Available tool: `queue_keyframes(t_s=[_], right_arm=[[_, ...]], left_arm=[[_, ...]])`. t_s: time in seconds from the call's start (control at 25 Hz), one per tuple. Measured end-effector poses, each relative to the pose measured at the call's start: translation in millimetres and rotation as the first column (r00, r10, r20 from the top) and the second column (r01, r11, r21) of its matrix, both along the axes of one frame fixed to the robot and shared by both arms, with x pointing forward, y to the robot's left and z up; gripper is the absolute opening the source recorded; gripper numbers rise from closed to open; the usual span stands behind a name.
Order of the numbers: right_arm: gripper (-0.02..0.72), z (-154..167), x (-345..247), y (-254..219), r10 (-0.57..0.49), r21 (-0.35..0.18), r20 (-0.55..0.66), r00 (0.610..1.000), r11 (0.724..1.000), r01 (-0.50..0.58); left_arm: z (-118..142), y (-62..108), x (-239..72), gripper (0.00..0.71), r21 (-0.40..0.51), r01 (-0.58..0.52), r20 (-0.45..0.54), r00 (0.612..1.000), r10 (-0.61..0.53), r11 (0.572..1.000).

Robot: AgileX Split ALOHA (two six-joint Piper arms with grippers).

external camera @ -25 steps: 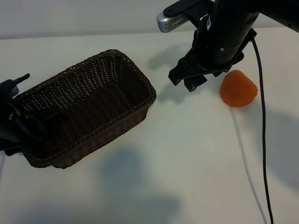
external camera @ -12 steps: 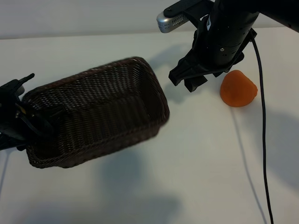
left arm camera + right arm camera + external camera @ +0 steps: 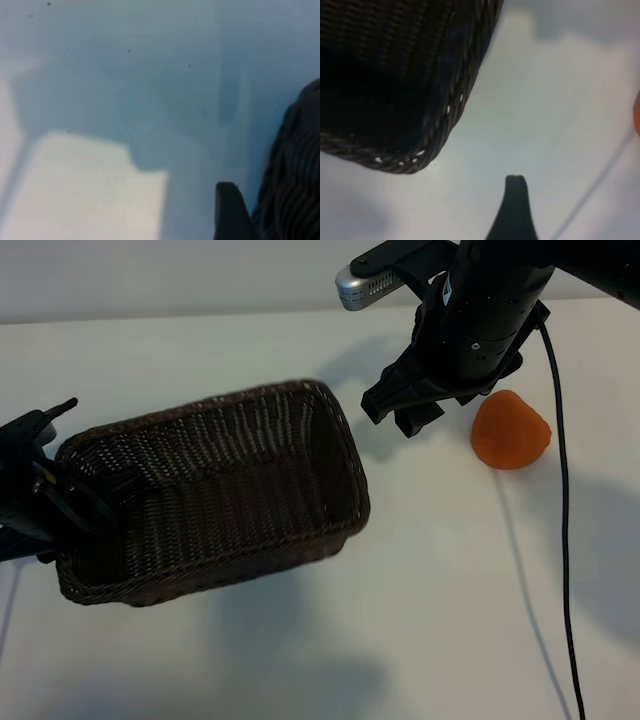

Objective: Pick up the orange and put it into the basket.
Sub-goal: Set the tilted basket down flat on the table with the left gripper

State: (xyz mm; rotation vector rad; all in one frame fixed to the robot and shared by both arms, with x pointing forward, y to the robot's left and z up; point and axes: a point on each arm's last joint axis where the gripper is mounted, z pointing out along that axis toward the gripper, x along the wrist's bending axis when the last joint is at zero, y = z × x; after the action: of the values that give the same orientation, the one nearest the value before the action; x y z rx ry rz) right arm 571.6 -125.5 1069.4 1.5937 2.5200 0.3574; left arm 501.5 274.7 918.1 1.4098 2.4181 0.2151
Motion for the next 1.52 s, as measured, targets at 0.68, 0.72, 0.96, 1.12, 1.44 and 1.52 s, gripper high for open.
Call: queue_keyframes(t_s=[0.68,0.72,0.96,1.12,1.44,1.52], right_arm=[[0.570,-0.9,-3.0,-1.6,0.000,-0.018,-0.034,0.999,1.000,0.000],[0.570,-0.9,-3.1,-1.6,0.000,-0.018,-0.035,0.999,1.000,0.000],[0.570,-0.9,-3.7,-0.6,-0.001,-0.007,-0.042,0.999,1.000,0.001],[0.570,-0.9,-3.7,-0.6,-0.002,-0.006,-0.042,0.999,1.000,0.001],[0.570,-0.9,-3.7,-0.6,-0.002,-0.006,-0.042,0.999,1.000,0.001],[0.570,-0.9,-3.7,-0.6,-0.002,-0.006,-0.042,0.999,1.000,0.001]], left_arm=[[70.2,-3.2,2.6,0.418,0.012,0.113,0.153,0.982,-0.113,0.994],[72.4,-4.1,3.9,0.418,0.005,0.119,0.159,0.980,-0.118,0.993],[81.8,-7.0,5.8,0.418,-0.006,0.155,0.188,0.970,-0.152,0.988],[82.2,-7.1,5.6,0.418,-0.003,0.162,0.188,0.969,-0.159,0.987],[82.8,-8.9,5.9,0.418,-0.016,0.176,0.196,0.966,-0.170,0.984],[83.6,-9.1,6.8,0.418,-0.031,0.186,0.211,0.962,-0.176,0.982]])
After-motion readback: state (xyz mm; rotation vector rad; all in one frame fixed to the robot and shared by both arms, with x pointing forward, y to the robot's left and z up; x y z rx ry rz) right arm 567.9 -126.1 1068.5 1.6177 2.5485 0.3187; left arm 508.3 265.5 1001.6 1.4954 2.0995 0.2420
